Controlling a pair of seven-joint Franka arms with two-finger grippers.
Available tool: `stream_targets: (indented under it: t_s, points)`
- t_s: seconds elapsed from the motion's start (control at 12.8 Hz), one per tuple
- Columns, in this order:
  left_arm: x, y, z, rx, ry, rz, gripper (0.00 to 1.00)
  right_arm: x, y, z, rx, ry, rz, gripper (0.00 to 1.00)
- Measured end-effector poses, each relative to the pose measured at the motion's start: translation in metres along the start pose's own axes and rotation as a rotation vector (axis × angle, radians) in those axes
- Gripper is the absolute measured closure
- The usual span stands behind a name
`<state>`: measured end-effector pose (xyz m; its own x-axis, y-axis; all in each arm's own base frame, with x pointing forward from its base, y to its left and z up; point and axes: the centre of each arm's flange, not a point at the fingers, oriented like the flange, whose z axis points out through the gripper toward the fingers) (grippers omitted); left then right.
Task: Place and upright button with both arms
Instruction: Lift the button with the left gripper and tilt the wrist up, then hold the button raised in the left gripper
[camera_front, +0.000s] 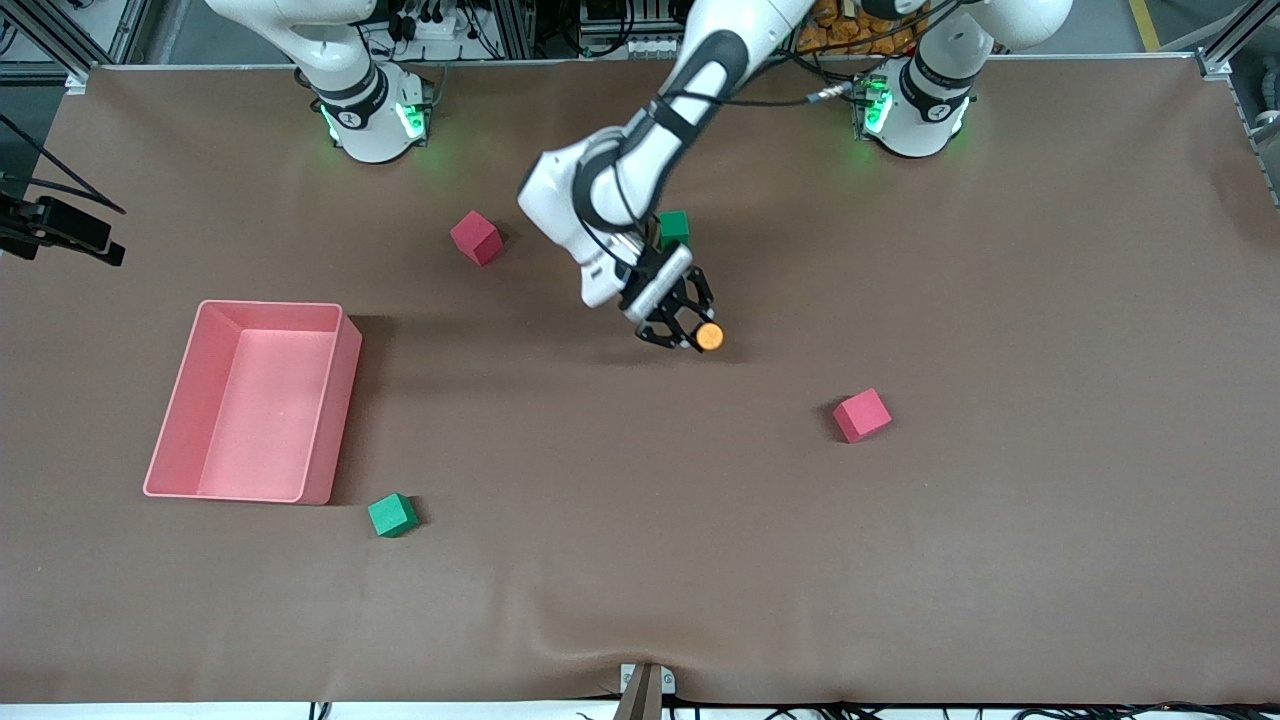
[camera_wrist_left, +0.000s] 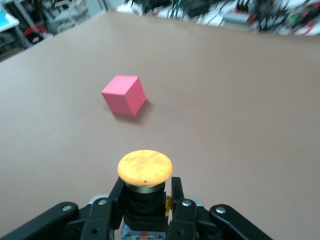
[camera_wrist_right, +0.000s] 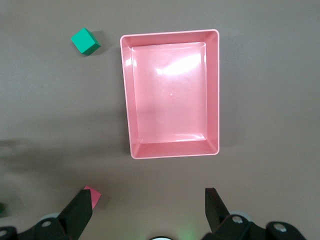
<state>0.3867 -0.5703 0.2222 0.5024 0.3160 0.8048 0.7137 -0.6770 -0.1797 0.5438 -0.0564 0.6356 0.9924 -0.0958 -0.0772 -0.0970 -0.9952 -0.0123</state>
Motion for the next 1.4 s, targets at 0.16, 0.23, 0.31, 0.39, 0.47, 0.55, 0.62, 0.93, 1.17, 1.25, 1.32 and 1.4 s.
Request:
stream_targets:
  t_s: [0.16, 0.23, 0.31, 0.39, 0.47, 0.55, 0.62, 0.93, 1.17, 1.25, 1.32, 1.4]
  points:
    - [-0.019, -0.01, -0.026, -0.04, 0.099, -0.026, 0.61, 0.0, 0.001, -0.001, 0.0, 0.003, 0.001, 0.0]
    - [-0.031, -0.016, -0.035, -0.057, 0.136, -0.053, 0.61, 0.0, 0.0, -0.001, 0.0, 0.002, 0.0, 0.0]
    - [-0.042, -0.019, -0.042, -0.078, 0.156, -0.082, 0.61, 0.001, -0.001, 0.0, 0.0, 0.001, -0.002, 0.0]
    - [-0.048, -0.02, -0.049, -0.102, 0.171, -0.1, 0.61, 0.002, -0.001, 0.001, 0.0, -0.001, -0.003, 0.0]
    - [-0.053, -0.021, -0.055, -0.129, 0.194, -0.106, 0.61, 0.002, -0.002, 0.001, -0.001, -0.002, -0.003, 0.0]
    - [-0.06, -0.022, -0.061, -0.16, 0.22, -0.119, 0.61, 0.002, -0.002, 0.002, -0.001, -0.002, -0.003, 0.0]
    - [-0.07, -0.023, -0.065, -0.19, 0.245, -0.136, 0.61, 0.002, -0.002, 0.001, -0.001, -0.002, -0.004, 0.0]
    - [-0.127, -0.031, -0.051, -0.267, 0.329, -0.198, 0.61, 0.002, -0.002, 0.0, -0.001, 0.001, -0.003, 0.0]
    - [-0.142, -0.03, -0.045, -0.308, 0.357, -0.207, 0.61, 0.002, -0.002, 0.0, -0.001, 0.001, -0.003, 0.0]
    - [-0.144, -0.03, -0.044, -0.311, 0.355, -0.205, 0.61, 0.002, -0.002, 0.0, -0.001, 0.001, -0.003, 0.0]
    - [-0.147, -0.03, -0.041, -0.31, 0.356, -0.198, 0.61, 0.002, -0.002, 0.0, -0.001, 0.001, -0.003, 0.0]
    - [-0.153, -0.03, -0.036, -0.308, 0.36, -0.19, 0.61, 0.002, -0.002, 0.0, -0.001, 0.001, -0.003, 0.0]
